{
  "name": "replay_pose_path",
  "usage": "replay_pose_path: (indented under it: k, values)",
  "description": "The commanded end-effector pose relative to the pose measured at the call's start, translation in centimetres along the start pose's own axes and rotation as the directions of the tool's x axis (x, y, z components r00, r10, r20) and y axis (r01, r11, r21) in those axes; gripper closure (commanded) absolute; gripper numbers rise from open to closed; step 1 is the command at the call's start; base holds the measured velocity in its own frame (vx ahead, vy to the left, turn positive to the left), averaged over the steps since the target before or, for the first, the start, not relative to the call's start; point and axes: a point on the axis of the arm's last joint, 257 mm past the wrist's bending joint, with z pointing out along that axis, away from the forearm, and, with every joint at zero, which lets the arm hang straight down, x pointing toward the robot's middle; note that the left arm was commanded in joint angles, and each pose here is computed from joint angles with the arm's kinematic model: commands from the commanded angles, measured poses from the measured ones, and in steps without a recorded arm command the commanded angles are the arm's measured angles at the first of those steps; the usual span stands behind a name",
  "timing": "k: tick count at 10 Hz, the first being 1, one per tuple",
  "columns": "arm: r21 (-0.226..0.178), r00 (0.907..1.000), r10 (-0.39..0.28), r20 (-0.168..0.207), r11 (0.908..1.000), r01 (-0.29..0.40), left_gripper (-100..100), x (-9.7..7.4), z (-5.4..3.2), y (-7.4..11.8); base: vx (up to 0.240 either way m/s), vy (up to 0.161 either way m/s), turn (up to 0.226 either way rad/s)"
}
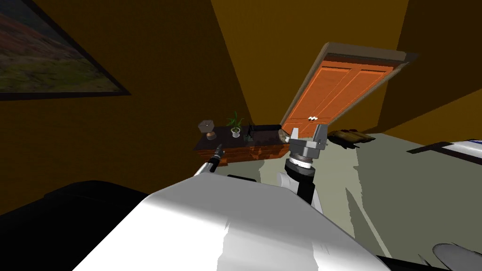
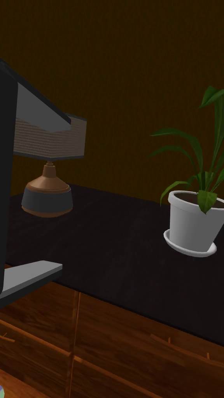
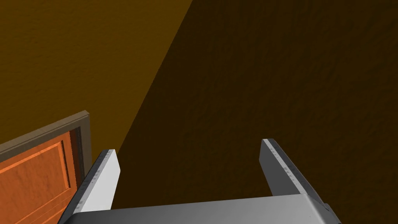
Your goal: Pull the door open
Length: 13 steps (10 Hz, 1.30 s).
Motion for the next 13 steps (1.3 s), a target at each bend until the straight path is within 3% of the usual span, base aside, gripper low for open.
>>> replay_pose_path:
  k: [1, 7, 13]
  values:
    - [-0.013, 0.9997, -0.009, 0.021, 0.9999, 0.009, -100, -0.6, 0.12, 0.5, -0.094, 0.005, 0.311]
    - [-0.05, 0.9949, -0.029, 0.097, 0.9982, 0.034, -100, -2.9, 0.32, 2.2, -0.092, 0.005, 0.313]
    - [-0.071, 0.9831, -0.043, 0.178, 0.9959, 0.056, -100, -5.5, 0.32, 3.6, -0.104, 0.003, 0.315]
